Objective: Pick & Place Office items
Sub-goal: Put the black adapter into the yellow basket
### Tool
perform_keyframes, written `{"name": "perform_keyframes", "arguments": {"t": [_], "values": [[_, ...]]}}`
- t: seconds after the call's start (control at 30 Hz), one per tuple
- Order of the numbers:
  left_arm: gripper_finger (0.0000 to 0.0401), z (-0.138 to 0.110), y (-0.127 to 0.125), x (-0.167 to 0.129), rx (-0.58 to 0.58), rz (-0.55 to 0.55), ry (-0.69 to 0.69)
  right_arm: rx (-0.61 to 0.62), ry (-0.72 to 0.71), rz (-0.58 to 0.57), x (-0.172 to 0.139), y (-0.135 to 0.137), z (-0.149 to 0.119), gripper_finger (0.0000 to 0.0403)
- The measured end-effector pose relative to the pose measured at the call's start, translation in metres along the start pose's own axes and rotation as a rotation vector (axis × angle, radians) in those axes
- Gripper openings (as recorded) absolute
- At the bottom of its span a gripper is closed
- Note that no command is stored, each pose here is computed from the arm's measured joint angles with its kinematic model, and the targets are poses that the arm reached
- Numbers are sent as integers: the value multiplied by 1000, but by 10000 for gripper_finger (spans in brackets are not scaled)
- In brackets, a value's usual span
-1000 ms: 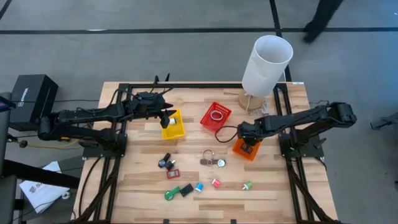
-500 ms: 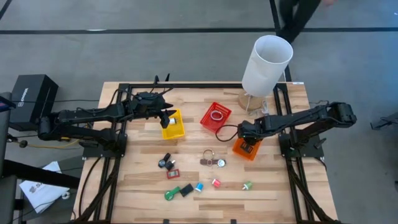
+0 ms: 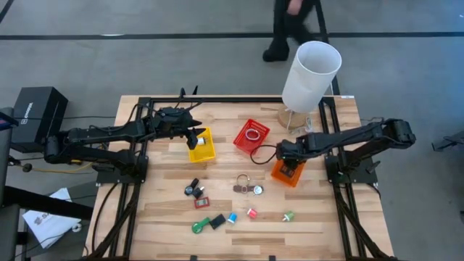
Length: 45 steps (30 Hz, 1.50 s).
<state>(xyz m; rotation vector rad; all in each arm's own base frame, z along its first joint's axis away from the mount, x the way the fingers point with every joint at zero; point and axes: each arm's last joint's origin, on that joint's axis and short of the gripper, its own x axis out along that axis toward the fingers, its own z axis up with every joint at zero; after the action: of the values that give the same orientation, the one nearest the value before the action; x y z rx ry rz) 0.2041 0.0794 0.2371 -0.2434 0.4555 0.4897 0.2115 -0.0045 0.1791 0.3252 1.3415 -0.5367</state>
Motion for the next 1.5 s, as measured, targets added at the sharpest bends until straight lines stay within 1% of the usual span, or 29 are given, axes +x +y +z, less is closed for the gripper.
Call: {"name": "perform_keyframes", "arguments": {"t": [0.13,0.2,0.27,0.33,0.43,0.53,0.6,0.67,0.77,0.93,1.0,1.03,1.1,1.27,1.33,1.5], "values": [[158,0,0,0,-29,0,0,-43,10,-12,-27,1,13,174],[158,0,0,0,-35,0,1,-69,-12,0,-40,2,20,177],[158,0,-1,0,-34,-5,1,-116,-73,24,-53,4,29,178],[158,-1,-4,0,-29,-16,3,-181,-172,47,-63,7,37,177],[158,-2,-12,-1,-14,-49,8,-321,-335,133,-74,12,47,174],[158,-5,-24,-3,13,-100,16,-452,-467,279,-87,17,53,168],[158,-8,-34,-5,23,-139,23,-521,-556,355,-93,19,54,164],[158,-10,-43,-8,17,-177,32,-558,-608,405,-93,19,51,159],[158,-14,-56,-12,25,-232,45,-567,-664,437,-80,19,46,153],[158,-21,-74,-19,64,-315,64,-556,-779,464,-49,20,38,146],[158,-23,-81,-22,80,-344,70,-597,-809,448,-43,19,39,145],[158,-25,-84,-24,87,-357,72,-608,-832,438,-44,17,41,145],[158,-27,-89,-26,85,-382,79,-574,-903,434,-51,12,50,146],[158,-30,-98,-32,48,-400,90,-523,-1111,469,-69,-1,70,146],[158,-31,-100,-33,51,-408,91,-519,-1133,478,-71,-4,72,146],[158,-33,-103,-35,60,-423,94,-485,-1118,483,-68,-7,72,146]]}}
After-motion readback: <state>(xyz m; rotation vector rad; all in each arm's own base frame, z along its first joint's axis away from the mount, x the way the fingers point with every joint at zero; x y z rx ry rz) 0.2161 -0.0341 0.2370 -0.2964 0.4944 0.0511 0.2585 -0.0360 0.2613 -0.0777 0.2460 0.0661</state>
